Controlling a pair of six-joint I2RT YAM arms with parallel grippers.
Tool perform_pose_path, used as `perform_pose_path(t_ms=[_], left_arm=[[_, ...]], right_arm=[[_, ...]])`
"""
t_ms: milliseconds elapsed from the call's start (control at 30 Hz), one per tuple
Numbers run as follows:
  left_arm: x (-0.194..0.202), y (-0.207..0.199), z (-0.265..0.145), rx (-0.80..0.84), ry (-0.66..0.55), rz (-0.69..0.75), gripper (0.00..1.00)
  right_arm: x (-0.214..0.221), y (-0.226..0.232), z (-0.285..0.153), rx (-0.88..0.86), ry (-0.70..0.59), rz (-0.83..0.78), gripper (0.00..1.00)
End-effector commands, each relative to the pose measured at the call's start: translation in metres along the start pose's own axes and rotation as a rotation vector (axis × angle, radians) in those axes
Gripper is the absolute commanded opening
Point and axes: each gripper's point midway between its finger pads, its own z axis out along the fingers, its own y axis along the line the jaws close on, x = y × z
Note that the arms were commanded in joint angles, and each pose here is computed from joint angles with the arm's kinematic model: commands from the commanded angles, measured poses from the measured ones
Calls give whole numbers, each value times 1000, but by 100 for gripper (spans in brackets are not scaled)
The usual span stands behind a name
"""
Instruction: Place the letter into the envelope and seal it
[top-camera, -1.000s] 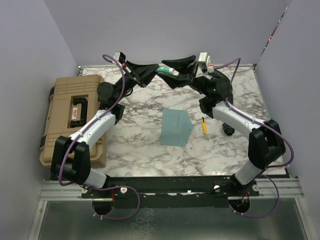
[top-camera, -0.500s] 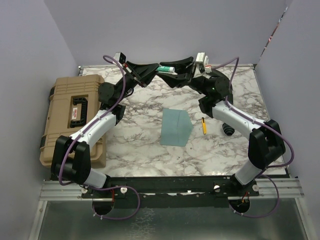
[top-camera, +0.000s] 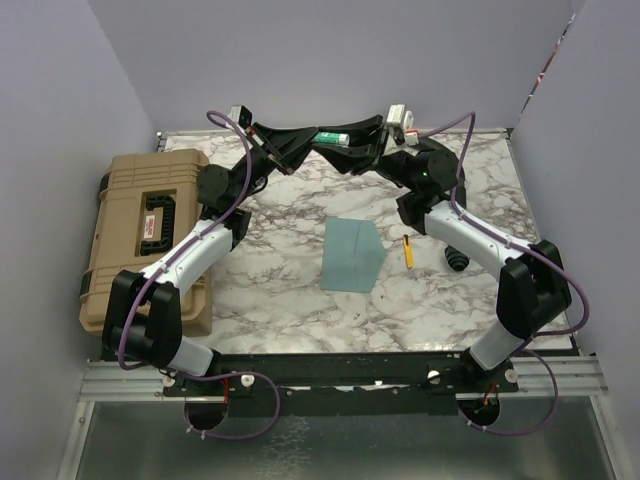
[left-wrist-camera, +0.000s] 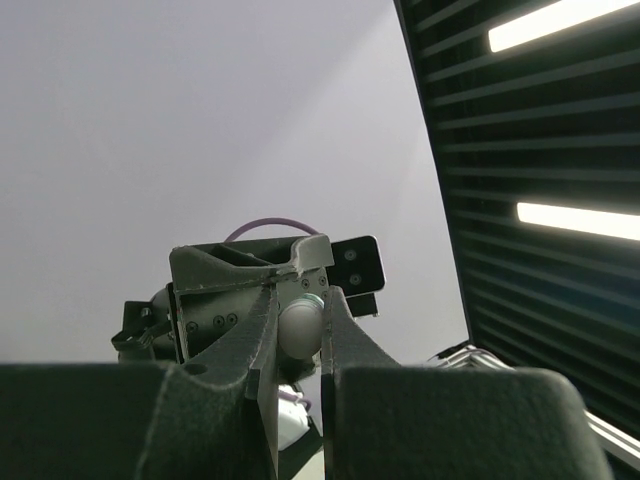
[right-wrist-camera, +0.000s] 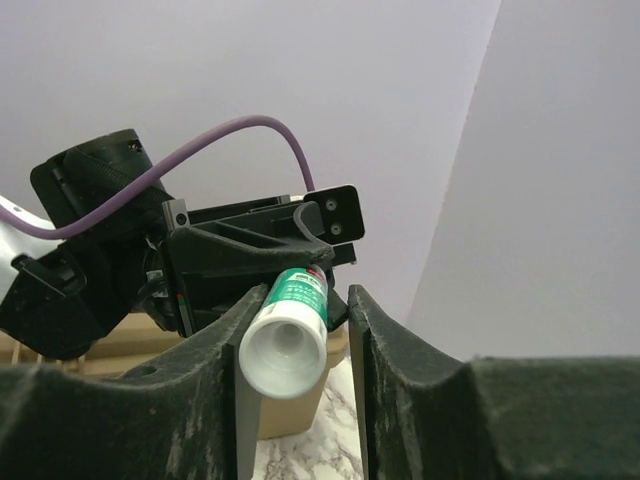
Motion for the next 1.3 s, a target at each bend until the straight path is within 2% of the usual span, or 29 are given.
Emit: perform_pose_path(t_ms=[0, 167, 333, 467, 800, 833, 933, 1100, 1267], left_arm=[[-2, 11, -1, -21, -15, -1, 0], [-3, 14, 0, -34, -19, 4, 0], [-5, 16, 0, -43, -26, 6, 0], [-7, 22, -1, -69, -40, 6, 0], [-8, 36, -1, -146, -40, 42, 0], [-8, 37, -1, -152, -37, 44, 5], [-10, 36, -2, -152, -38, 62, 27], [-10, 34, -4, -151, -39, 75, 53], [-11, 42, -11, -169, -54, 74, 75]], right_arm=[[-23, 9, 7, -36, -22, -32, 43], [-22, 10, 5, -30, -15, -35, 45], [-21, 13, 5, -46, 3, -36, 30], [-19, 13, 3, -42, 17, -41, 25], [-7, 9, -6, -1, 98, -59, 1], [-5, 9, -7, 5, 106, -57, 1], [-2, 7, -12, 37, 127, -41, 1], [4, 3, -17, 86, 162, 4, 1], [11, -2, -23, 141, 202, 50, 1]])
